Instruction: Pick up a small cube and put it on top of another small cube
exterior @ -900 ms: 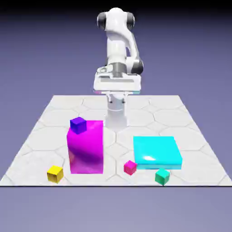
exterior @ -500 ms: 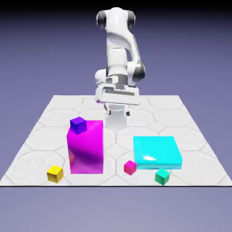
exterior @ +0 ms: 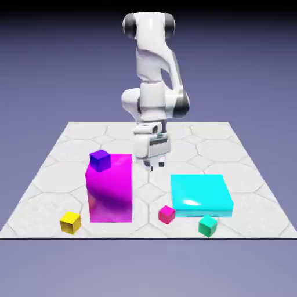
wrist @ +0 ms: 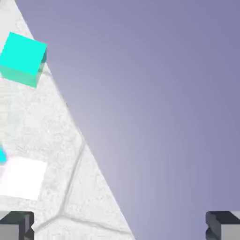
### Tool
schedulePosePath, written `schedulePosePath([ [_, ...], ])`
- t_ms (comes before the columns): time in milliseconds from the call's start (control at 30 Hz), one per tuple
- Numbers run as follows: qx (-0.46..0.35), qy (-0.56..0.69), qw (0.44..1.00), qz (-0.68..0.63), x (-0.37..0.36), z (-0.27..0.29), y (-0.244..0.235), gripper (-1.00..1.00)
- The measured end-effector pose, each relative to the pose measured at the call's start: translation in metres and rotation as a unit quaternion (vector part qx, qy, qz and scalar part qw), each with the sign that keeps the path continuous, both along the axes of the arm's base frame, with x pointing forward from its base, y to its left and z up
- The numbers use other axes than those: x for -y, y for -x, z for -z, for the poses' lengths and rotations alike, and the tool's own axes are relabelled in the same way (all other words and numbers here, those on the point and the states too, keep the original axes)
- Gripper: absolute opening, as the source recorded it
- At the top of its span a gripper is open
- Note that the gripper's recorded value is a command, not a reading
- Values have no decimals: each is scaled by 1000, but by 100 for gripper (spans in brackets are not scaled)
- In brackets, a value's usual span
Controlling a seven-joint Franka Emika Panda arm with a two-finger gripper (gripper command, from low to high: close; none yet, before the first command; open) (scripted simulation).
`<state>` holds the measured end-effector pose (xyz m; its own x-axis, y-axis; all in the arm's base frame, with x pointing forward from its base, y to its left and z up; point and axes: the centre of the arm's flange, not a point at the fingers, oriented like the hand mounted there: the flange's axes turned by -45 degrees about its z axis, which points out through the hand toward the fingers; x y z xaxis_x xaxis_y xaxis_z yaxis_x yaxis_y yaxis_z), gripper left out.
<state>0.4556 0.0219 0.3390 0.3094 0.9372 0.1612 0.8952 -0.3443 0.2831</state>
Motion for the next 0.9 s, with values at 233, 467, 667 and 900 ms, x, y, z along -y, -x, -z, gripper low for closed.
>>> schedulePosePath([
  [233,-48,31,988,-143,-6,34,-10,0],
  [467,-90,45,953,-287,-13,70,-16,0],
  [667,-119,43,905,-406,-19,102,-19,0],
  [900,-140,26,831,-538,-26,140,-20,0],
])
